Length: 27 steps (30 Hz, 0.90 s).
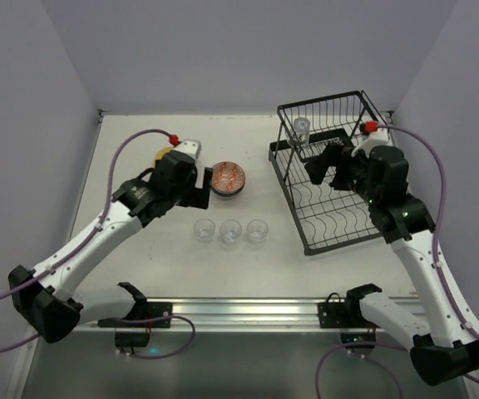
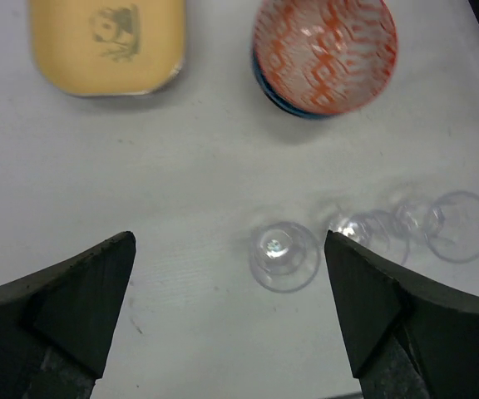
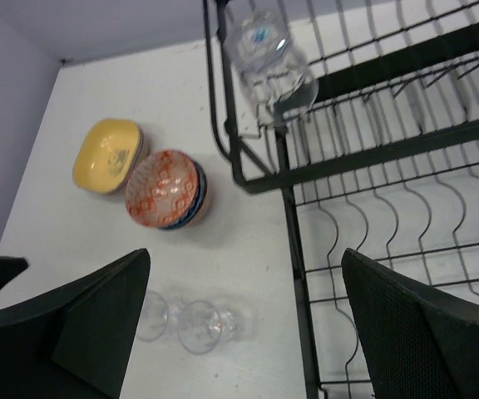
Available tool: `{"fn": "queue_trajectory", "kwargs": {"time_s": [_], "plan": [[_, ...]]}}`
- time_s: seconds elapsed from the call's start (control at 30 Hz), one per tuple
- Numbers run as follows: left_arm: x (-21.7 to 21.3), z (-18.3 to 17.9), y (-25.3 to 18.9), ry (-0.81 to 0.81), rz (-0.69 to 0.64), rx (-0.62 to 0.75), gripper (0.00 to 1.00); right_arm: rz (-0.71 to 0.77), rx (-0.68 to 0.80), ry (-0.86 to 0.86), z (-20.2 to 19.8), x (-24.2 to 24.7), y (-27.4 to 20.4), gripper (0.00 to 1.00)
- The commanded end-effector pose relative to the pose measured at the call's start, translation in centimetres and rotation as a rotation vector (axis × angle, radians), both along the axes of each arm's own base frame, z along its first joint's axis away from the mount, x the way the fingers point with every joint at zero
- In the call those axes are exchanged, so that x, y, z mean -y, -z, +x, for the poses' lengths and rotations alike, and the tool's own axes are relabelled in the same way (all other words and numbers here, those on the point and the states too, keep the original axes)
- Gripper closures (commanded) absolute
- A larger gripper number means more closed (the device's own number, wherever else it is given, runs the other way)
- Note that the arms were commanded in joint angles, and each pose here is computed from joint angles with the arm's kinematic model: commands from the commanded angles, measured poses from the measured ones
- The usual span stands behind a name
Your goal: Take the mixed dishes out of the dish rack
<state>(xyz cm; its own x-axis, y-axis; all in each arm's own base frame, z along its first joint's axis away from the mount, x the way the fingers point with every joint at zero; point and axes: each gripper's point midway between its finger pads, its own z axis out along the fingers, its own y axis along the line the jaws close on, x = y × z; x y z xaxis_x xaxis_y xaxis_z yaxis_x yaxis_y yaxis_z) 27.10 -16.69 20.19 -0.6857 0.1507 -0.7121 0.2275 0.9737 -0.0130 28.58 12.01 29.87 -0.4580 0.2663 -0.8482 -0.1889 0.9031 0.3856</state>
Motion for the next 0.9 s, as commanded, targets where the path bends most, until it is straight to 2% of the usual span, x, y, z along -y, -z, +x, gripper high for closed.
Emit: {"fn": "queue_trajectory", "kwargs": {"time_s": [0.0,0.03,0.1,0.17,0.2,0.23,0.27,0.33,0.37,0.47,0.6,0.87], "plan": [[-7.1,2.3,-3.6,-0.226,0.001,0.166,0.0,0.054,0.024,0.03,1.2,1.2,-4.1,0.01],[-10.2,2.8,-4.0,-0.333,0.013,0.193,0.0,0.04,0.033,0.053,2.3,1.5,-5.3,0.01],[-13.5,2.4,-5.8,-0.47,0.009,0.283,0.0,0.001,0.015,0.098,3.6,2.3,-5.5,0.01],[-15.1,1.6,-6.3,-0.548,0.014,0.337,0.0,-0.033,-0.016,0.126,6.1,2.9,-5.5,0.02],[-15.6,0.9,-7.1,-0.571,-0.014,0.381,0.0,-0.055,-0.02,0.146,7.1,3.2,-5.6,0.06],[-16.0,0.7,-6.2,-0.584,-0.007,0.393,0.0,-0.061,0.007,0.148,8.2,3.2,-7.1,0.07],[-16.4,0.4,-5.9,-0.599,0.004,0.407,0.0,-0.104,-0.067,0.134,9.9,2.9,-4.7,0.09],[-16.8,-0.2,-5.8,-0.602,-0.008,0.445,0.0,-0.135,-0.062,0.152,11.9,3.1,-5.7,0.15],[-16.4,-0.3,-4.9,-0.577,-0.016,0.428,0.0,-0.17,-0.128,0.143,13.1,3.0,-3.6,0.17],[-15.9,-0.3,-4.4,-0.548,-0.034,0.418,0.0,-0.187,-0.131,0.114,14.5,2.4,-3.9,0.21],[-14.7,0.4,-3.1,-0.496,-0.034,0.367,0.0,-0.2,-0.153,0.055,16.3,1.4,-2.5,0.23],[-12.8,1.3,-1.6,-0.405,-0.044,0.305,0.0,-0.193,-0.155,0.027,16.7,0.8,-1.7,0.23]]}}
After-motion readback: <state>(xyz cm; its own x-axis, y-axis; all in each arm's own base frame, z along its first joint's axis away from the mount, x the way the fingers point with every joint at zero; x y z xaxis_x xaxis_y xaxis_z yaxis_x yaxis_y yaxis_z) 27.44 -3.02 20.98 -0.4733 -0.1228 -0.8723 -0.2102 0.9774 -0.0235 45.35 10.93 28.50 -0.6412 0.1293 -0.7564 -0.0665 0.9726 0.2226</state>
